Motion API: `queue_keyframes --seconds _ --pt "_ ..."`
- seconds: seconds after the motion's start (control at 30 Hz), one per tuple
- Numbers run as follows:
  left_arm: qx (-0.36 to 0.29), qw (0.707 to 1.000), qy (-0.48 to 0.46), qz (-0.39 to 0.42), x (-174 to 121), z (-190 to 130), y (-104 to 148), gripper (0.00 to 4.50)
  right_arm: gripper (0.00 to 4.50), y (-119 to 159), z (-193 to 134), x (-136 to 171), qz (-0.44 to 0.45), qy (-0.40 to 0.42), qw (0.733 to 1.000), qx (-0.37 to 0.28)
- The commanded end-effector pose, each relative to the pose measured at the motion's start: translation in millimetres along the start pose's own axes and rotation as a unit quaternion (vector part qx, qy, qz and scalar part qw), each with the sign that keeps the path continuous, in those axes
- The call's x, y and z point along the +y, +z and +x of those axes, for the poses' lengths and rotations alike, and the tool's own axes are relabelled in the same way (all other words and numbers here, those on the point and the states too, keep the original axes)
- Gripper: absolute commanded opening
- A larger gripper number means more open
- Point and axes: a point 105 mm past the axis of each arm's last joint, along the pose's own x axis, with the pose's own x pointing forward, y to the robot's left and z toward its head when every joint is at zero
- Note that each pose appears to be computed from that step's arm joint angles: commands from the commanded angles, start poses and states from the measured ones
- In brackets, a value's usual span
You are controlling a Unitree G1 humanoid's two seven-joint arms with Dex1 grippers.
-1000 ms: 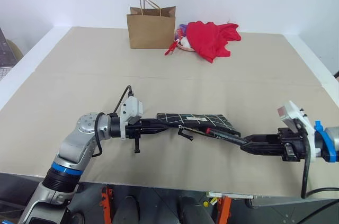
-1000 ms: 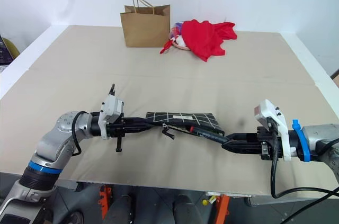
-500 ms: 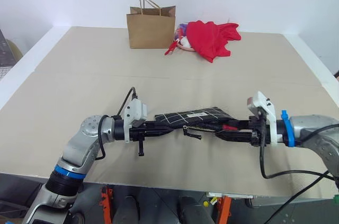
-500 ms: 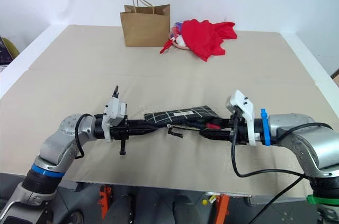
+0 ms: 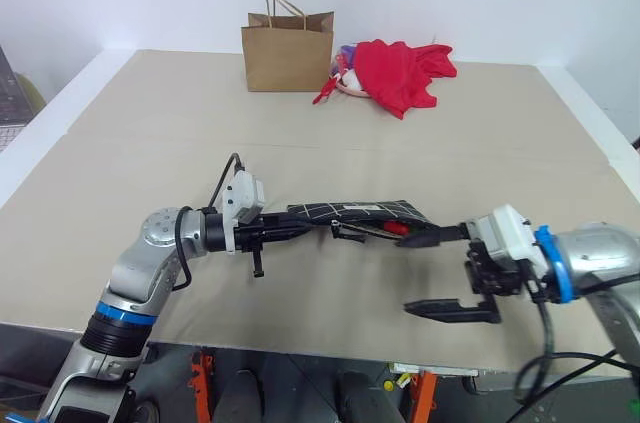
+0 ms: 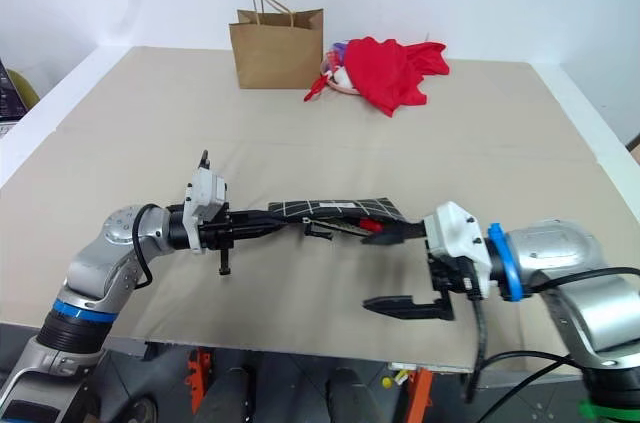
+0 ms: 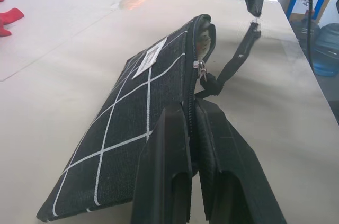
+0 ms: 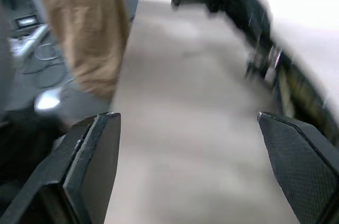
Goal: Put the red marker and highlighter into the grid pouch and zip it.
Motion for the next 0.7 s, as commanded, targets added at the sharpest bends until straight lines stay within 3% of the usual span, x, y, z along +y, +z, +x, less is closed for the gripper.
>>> queue_keyframes --seconds 0.03,0.37,0.47,0.57,0.6,0.63,0.67,0.7 --pt "-0.014 0.999 -0.022 0.024 -7.5 2.9 13.4 0.0 4.44 -2.7 16.7 -24.1 -0.075 -0.042 0.996 -0.008" --pt "-0.016 0.999 -0.027 0.023 -13.3 6.1 14.7 0.0 4.44 1.8 47.8 -32.9 -0.199 -0.042 0.978 -0.052" --pt "-0.014 0.999 -0.024 0.024 -13.3 4.6 14.4 0.0 3.62 5.8 47.1 -32.1 -0.237 -0.038 0.969 -0.061" --pt "-0.012 0.999 -0.023 0.024 -13.7 3.8 13.7 0.0 2.27 8.3 45.1 -31.4 -0.254 -0.038 0.964 -0.074" --pt "-0.011 0.999 -0.022 0.024 -13.8 3.7 13.3 0.0 2.13 9.0 44.7 -30.9 -0.256 -0.037 0.963 -0.079" --pt "-0.01 0.999 -0.022 0.024 -14.1 3.4 12.8 0.0 1.43 8.2 44.3 -30.4 -0.258 -0.036 0.962 -0.079" --pt "-0.01 0.999 -0.022 0.024 -14.1 3.3 12.8 0.0 1.23 6.4 43.7 -29.1 -0.259 -0.032 0.962 -0.079" --pt "-0.01 0.999 -0.021 0.024 -13.8 3.4 12.8 0.0 0.75 5.3 43.2 -28.1 -0.258 -0.03 0.962 -0.082"
